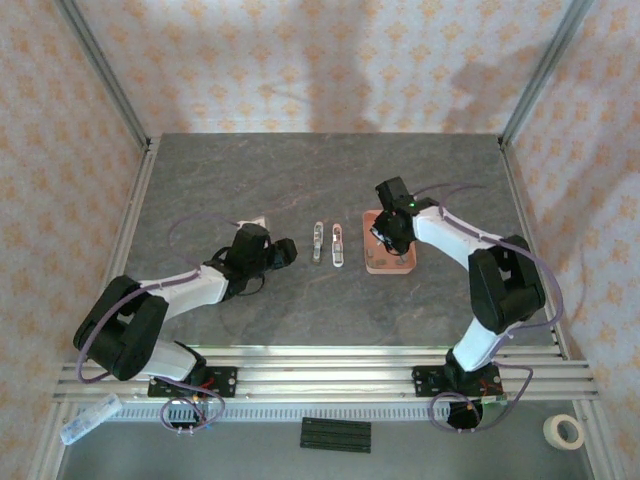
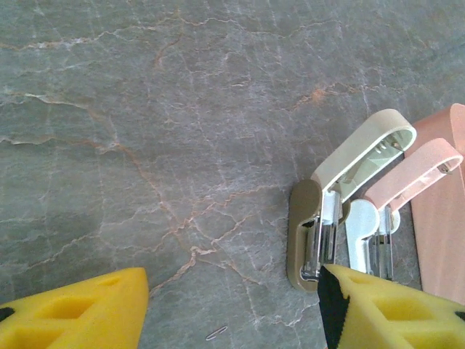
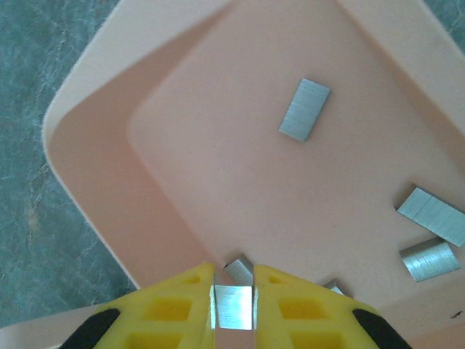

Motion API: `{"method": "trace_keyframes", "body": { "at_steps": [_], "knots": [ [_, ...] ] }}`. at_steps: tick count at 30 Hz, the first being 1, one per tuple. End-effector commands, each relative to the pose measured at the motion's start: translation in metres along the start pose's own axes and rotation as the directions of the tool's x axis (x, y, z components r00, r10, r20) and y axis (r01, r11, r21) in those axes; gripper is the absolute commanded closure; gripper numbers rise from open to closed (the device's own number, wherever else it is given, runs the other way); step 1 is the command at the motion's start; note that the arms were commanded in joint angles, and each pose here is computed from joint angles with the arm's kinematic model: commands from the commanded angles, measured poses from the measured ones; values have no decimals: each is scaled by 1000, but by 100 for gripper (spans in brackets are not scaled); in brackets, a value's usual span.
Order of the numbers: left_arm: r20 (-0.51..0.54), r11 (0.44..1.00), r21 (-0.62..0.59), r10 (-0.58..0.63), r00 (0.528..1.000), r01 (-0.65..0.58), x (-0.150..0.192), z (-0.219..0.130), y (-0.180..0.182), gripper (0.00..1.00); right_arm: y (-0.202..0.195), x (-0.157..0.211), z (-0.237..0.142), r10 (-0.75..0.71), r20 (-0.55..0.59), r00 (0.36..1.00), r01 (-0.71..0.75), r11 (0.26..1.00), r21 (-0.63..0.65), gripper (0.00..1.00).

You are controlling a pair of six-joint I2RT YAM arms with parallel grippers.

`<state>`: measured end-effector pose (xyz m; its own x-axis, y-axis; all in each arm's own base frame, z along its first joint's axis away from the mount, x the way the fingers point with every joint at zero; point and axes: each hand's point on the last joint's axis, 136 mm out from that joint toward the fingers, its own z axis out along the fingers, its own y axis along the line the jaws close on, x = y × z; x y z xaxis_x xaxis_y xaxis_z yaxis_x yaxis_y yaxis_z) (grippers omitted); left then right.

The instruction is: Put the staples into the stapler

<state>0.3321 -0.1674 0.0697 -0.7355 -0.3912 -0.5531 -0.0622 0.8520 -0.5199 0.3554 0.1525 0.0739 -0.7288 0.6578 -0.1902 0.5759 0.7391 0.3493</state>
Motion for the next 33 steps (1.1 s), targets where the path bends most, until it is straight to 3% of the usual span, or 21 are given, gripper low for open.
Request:
{"method": "trace_keyframes", "body": {
  "at_steps": [1, 18, 33],
  "knots": [
    [69, 1000, -1, -23, 997, 23, -15, -6, 1, 35, -2, -7, -9, -46, 65, 997, 46, 999, 6, 82],
    [94, 997, -3, -73, 993, 74, -14, -5, 14, 34, 31, 4, -38, -206, 153, 967, 224, 968, -111, 82],
    [168, 995, -47, -79, 983, 88, -15, -28, 40, 34, 78, 53, -42, -387, 155, 909, 411, 895, -171, 81]
  ]
}}
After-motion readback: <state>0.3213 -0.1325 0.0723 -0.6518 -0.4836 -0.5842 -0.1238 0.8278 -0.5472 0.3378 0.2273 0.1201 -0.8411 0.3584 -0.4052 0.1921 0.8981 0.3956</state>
